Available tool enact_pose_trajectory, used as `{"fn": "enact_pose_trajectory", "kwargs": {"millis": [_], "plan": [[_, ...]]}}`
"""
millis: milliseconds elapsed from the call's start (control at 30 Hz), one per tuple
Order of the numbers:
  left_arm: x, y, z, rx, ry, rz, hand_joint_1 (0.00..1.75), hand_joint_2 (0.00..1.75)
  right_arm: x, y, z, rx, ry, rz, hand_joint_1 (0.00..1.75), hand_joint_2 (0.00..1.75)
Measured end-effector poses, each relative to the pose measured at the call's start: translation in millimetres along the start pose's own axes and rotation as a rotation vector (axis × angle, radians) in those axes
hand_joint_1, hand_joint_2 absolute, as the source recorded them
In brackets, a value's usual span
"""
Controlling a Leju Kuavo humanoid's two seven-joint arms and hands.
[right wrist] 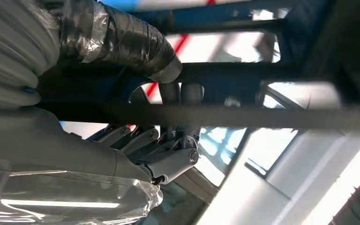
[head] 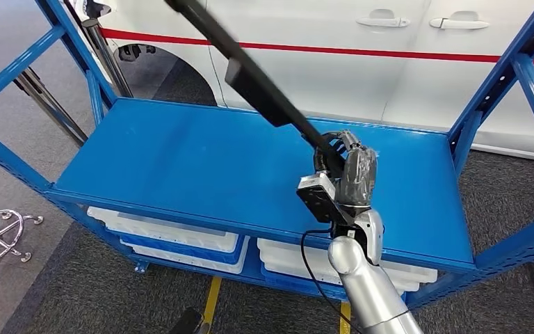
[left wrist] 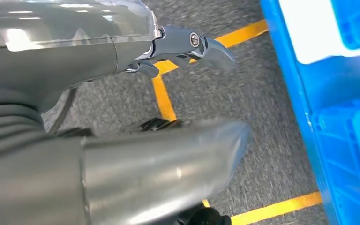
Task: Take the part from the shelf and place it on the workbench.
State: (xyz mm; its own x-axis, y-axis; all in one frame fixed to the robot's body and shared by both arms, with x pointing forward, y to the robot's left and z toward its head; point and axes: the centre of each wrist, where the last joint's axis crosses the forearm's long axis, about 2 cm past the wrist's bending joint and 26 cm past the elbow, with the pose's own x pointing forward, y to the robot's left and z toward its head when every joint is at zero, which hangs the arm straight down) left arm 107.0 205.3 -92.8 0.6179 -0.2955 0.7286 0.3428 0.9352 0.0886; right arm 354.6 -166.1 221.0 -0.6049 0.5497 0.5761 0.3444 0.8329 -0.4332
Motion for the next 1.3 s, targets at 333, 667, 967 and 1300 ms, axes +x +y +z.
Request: {"fn": "enact_pose_trajectory", "kwargs": {"millis": [333,667,967,1300], "plan": [[-4,-4,3,0.009,0.001,0.023,0.0,1.75,32,-21,-7,-0.08,-0.135,-0.102,1.75,1.75],[-12,-13,10,0.03,-0.019,0.037,0.0,1.75,41,-22,5,-0.058,-0.175,-0.167,1.75,1.75],[-20,-7,14,0.043,0.01,0.118,0.0,1.75,47,-11,23,-0.044,-0.184,-0.221,1.75,1.75],[-37,6,24,0.098,0.059,0.142,0.0,1.75,53,3,68,-0.006,-0.142,-0.292,1.75,1.75]]}}
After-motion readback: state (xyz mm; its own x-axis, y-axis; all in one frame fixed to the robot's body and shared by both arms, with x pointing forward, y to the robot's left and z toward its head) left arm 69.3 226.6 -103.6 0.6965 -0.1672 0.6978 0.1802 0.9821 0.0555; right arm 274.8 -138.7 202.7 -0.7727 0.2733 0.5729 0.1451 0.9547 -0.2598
